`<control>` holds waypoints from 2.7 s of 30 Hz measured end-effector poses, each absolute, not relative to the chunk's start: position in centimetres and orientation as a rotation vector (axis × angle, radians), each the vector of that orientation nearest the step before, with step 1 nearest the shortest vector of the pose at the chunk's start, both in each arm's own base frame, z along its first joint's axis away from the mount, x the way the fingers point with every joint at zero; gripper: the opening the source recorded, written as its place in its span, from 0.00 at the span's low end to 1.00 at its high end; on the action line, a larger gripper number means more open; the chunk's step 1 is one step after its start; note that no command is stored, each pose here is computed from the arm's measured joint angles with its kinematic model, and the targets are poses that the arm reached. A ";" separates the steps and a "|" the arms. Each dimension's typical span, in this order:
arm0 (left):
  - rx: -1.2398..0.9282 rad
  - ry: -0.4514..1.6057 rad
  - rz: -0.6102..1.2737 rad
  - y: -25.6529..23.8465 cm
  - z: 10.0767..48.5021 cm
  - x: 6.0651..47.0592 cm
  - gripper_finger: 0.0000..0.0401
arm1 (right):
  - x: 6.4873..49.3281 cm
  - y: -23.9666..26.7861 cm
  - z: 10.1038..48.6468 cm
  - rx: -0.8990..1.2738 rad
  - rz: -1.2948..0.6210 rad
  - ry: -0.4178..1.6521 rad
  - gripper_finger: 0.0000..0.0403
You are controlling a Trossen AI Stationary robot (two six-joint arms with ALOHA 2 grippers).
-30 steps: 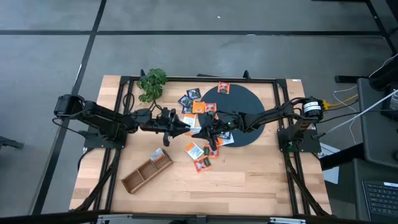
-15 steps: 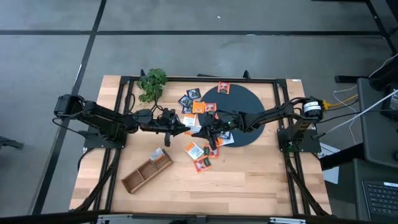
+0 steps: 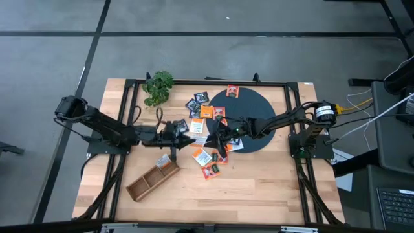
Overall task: Pick & Place Tea
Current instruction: Put the white tea bag into the right section of the wooden organizer
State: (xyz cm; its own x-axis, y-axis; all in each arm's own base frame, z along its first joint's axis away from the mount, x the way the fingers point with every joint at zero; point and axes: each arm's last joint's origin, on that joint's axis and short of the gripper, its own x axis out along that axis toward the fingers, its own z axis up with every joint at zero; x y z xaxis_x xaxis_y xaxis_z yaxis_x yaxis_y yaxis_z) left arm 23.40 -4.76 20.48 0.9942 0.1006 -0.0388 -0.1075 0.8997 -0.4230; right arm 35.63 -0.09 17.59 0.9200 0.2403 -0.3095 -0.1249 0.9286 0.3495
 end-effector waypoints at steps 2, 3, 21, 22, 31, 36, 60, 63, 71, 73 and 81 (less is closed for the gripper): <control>-0.437 0.009 0.161 -6.0 20.8 22.7 0.01 | 35.6 0.1 17.6 0.330 0.195 0.359 0.30; -0.440 0.001 0.186 -6.7 20.9 22.2 0.01 | 35.6 0.2 17.6 0.328 0.198 0.361 0.30; -0.547 -0.117 0.492 -17.0 17.9 14.6 0.01 | 35.7 1.0 17.6 0.313 0.173 0.354 0.31; -0.542 -0.118 0.497 -17.2 17.7 14.7 0.01 | 35.7 1.0 17.6 0.314 0.173 0.353 0.31; -0.479 -0.110 0.515 -18.0 16.5 15.0 0.00 | 35.8 1.0 18.0 0.330 0.177 0.307 0.31; -0.460 -0.069 0.484 -17.2 17.1 16.0 0.00 | 36.0 1.1 18.8 0.301 0.193 0.232 0.31; -0.341 0.080 0.231 -10.0 19.7 21.7 0.00 | 37.8 1.9 21.4 0.138 0.223 0.221 0.31; -0.345 0.080 0.231 -10.2 19.7 21.6 0.00 | 37.8 1.7 21.3 0.134 0.194 0.230 0.31; -0.337 0.084 0.254 -10.2 19.6 21.5 0.00 | 37.8 1.7 21.2 0.139 0.229 0.238 0.26; -0.335 0.082 0.263 -10.2 19.6 21.5 0.00 | 37.7 1.8 21.2 0.140 0.241 0.239 0.21; -0.332 0.085 0.268 -10.1 19.6 21.6 0.01 | 37.7 1.8 21.2 0.123 0.254 0.238 0.02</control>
